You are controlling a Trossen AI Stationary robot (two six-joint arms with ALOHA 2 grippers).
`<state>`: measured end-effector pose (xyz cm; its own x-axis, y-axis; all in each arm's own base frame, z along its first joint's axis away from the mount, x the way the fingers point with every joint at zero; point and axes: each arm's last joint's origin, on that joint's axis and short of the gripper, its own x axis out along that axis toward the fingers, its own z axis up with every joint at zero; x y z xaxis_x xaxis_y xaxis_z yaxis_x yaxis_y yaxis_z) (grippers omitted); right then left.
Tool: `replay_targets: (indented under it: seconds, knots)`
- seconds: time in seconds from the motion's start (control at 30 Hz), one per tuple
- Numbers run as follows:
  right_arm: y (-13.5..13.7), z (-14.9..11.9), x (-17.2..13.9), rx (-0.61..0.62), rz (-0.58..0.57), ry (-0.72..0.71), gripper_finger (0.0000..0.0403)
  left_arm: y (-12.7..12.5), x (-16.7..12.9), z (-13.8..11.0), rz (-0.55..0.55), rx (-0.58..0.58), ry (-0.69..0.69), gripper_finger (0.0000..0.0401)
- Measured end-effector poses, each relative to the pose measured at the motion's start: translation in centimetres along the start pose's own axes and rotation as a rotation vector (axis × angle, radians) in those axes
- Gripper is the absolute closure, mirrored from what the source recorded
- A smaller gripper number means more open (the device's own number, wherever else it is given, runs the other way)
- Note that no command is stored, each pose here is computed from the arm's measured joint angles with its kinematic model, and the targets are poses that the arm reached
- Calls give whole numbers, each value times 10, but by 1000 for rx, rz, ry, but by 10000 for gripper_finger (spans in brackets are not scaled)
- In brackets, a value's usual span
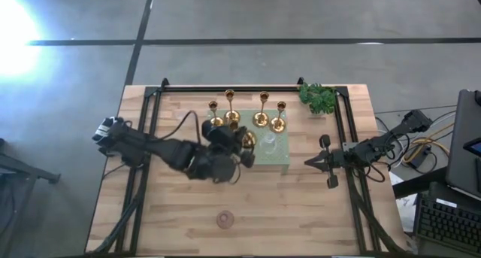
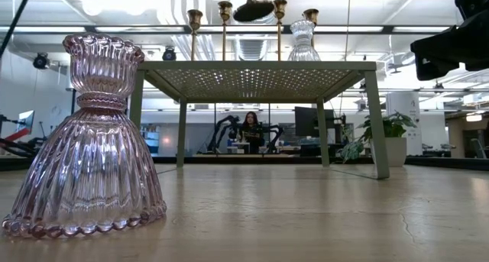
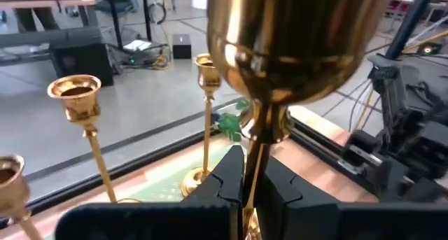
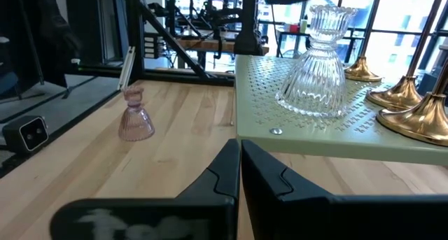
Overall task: Pick & Place candle stick holders
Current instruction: Put the gold candle stand on the shelf
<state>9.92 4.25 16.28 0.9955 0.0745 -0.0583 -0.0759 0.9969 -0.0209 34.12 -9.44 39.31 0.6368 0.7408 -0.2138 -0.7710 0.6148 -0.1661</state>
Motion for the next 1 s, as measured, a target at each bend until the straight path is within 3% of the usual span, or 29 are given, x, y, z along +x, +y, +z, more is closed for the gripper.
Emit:
replay_targets:
  seconds: [0.23, 0.63, 1.0]
  knots:
    - [0, 0, 0, 0, 0, 0, 394, 13, 33, 4, -16, -1, 97, 384]
    - [0, 0, 0, 0, 0, 0, 394, 20, 42, -1, 35, -22, 120, 384]
    - [0, 0, 0, 0, 0, 0, 394, -2, 64, -32, 104, -13, 133, 384]
